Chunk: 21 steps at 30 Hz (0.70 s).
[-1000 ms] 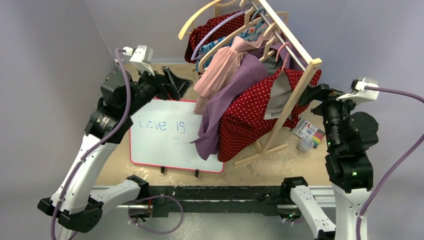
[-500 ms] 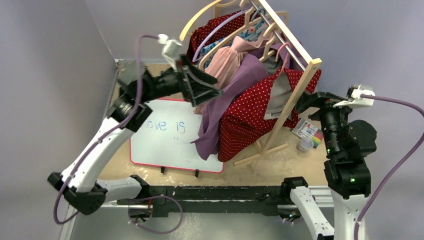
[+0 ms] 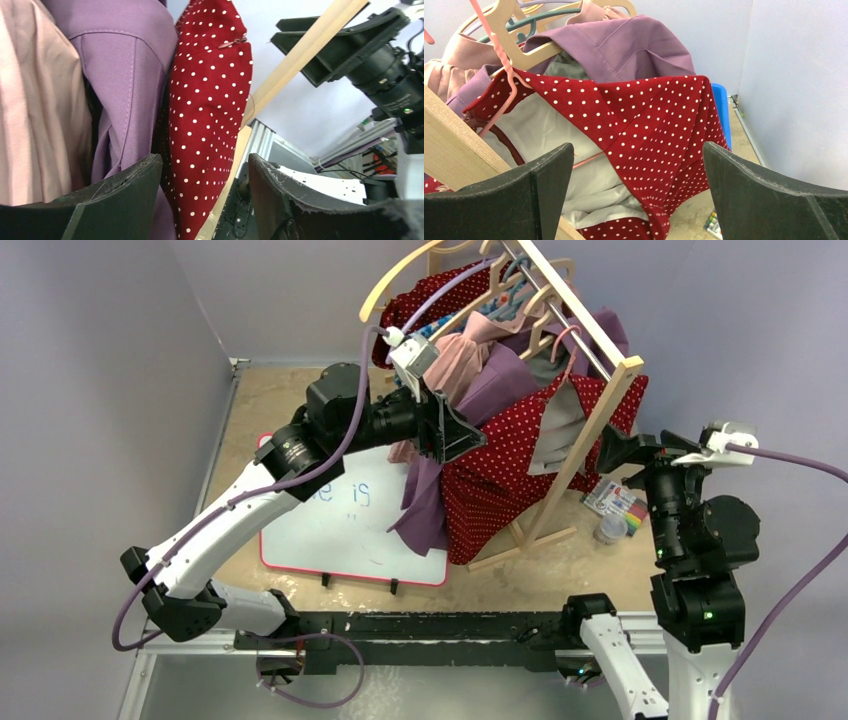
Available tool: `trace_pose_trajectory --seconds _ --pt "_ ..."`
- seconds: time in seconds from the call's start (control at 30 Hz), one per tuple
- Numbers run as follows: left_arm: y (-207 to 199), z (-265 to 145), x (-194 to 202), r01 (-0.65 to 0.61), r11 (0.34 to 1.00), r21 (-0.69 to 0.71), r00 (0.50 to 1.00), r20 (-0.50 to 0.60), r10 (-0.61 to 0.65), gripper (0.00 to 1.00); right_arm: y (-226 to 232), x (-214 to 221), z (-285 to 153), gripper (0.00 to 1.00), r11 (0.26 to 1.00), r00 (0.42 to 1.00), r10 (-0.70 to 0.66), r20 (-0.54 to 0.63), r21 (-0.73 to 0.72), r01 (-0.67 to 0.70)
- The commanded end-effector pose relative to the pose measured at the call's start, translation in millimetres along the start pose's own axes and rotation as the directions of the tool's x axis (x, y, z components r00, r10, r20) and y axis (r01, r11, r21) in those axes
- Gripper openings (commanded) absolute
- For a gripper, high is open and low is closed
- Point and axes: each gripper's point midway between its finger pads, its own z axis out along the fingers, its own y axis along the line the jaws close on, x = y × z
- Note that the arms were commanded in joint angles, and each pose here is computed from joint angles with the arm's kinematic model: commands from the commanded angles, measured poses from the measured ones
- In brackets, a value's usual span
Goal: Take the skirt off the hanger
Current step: Pick up the hanger from the clothesline.
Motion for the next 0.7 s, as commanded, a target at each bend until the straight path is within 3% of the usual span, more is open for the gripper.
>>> trace_pose_trajectory --seconds 0.0,0.27,0.43,0.67 --pt "-4 -4 -18 -0.061 0.997 -0.04 0.997 0.051 0.063 0.6 -8 -13 -5 0.99 0.999 0.998 -0.04 0.054 0.038 0.038" --pt "-24 4 -15 -0.129 0.988 -0.088 0.991 0.026 0.132 0.56 -9 -10 -6 0.99 0.998 0.997 -0.05 0.053 0.035 0.048" --pt "-20 15 1 -0.196 0.965 -0.174 0.98 -0.051 0.19 0.52 -8 -10 -6 0.99 0.998 0.997 -0.05 0.053 0.032 0.049" --pt "-8 15 4 -0.206 0.946 -0.251 0.979 -0.061 0.197 0.53 -9 -15 -12 0.99 0.998 0.996 -0.054 0.068 0.03 0.052"
